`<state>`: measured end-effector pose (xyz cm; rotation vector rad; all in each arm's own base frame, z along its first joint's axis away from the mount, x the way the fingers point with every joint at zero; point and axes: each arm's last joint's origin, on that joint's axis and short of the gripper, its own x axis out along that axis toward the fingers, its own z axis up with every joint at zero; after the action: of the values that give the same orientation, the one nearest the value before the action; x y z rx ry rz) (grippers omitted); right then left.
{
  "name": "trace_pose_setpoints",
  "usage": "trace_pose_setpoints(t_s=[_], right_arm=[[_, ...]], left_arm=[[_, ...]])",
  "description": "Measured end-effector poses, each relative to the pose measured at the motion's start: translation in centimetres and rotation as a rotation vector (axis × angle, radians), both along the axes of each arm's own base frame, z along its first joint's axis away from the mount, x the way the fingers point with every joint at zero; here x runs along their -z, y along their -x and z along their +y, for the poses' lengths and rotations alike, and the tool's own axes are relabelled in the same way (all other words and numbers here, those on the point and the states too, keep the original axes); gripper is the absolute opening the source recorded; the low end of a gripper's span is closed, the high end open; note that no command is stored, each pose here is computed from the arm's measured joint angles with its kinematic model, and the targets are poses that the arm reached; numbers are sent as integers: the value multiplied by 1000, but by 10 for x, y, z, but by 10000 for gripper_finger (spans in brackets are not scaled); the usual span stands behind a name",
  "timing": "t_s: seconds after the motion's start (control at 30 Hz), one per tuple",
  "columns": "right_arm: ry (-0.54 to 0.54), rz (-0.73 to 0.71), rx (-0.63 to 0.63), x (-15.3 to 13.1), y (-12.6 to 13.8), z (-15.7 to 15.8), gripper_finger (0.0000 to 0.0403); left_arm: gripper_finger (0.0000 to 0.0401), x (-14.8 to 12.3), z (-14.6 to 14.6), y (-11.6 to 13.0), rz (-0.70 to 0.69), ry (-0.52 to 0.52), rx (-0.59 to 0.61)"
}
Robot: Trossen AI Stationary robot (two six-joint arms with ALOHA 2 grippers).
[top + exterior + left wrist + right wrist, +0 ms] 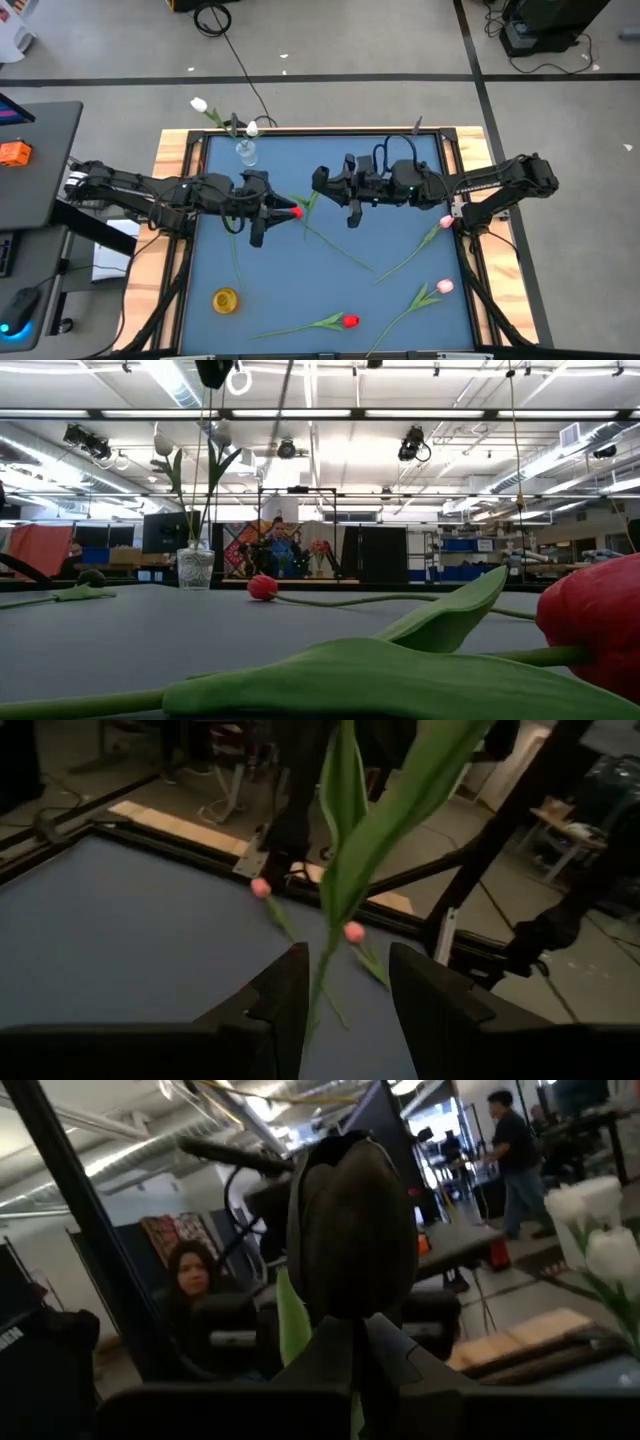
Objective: Sort flowers into vase by color
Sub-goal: Put the right black tulip into the transparent vase
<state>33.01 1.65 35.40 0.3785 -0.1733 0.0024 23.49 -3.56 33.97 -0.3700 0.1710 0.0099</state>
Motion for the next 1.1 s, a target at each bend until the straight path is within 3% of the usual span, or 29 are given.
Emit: trace_pose_setpoints(t_s=[0.4,0.8,0.93,1.1], right_arm=[[21,-55,-115,-22,-22,-7,9],[27,-11,-69,-27,-18,-12,10],[34,13,21,-25,-19,-15,40],[28,34,52,-23,-18,-20,124]], left_arm=[[132,6,-2,-11,6,-17,2],[10,5,-2,-9,5,15,16],[6,5,-2,-9,8,44,24],[3,4,-2,-7,11,72,21]])
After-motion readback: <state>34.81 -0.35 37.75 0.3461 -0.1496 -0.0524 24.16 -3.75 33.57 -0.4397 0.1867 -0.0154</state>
